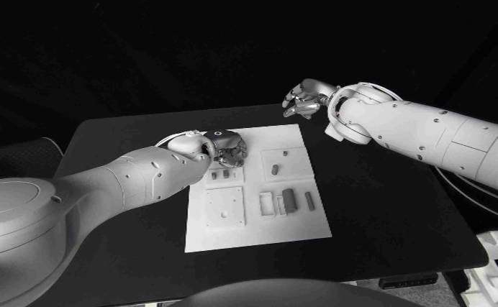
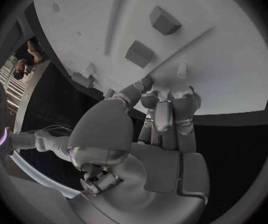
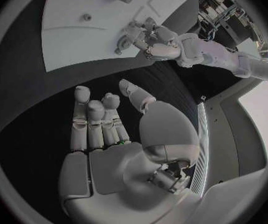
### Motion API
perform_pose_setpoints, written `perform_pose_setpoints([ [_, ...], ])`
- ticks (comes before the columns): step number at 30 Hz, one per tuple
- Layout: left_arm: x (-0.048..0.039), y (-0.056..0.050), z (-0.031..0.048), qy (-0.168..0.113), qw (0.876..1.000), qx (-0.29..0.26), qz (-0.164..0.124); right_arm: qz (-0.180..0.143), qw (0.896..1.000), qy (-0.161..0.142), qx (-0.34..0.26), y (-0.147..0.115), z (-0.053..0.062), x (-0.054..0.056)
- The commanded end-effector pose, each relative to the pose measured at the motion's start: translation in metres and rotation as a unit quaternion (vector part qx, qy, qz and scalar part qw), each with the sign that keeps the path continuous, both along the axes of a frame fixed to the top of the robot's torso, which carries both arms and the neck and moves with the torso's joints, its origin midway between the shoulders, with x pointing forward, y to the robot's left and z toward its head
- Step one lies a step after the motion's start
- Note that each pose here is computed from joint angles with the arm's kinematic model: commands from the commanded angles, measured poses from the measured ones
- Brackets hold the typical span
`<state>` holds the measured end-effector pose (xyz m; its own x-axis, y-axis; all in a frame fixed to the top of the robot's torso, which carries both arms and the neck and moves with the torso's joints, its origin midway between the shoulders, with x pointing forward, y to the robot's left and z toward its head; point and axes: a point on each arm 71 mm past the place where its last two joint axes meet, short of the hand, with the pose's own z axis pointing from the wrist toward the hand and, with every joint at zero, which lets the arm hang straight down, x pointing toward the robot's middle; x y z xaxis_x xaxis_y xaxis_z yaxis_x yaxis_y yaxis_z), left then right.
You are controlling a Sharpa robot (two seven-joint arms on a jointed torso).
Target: Assemble the parts on the task board
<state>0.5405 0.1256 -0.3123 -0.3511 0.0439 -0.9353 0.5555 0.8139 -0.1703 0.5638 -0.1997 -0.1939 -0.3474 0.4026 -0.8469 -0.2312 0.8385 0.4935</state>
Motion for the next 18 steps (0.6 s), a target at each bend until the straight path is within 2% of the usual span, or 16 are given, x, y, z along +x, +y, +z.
perform_pose_setpoints([
  [1, -0.0009, -0.0044, 0.0014, -0.004, 1.000, -0.010, -0.008, 0.005, 1.000, 0.000, -0.001, 0.0013, 0.0001, -0.0002],
  [18, -0.0023, -0.0078, 0.0005, 0.006, 1.000, -0.011, -0.011, 0.005, 1.000, 0.000, -0.001, 0.0012, 0.0001, -0.0002],
])
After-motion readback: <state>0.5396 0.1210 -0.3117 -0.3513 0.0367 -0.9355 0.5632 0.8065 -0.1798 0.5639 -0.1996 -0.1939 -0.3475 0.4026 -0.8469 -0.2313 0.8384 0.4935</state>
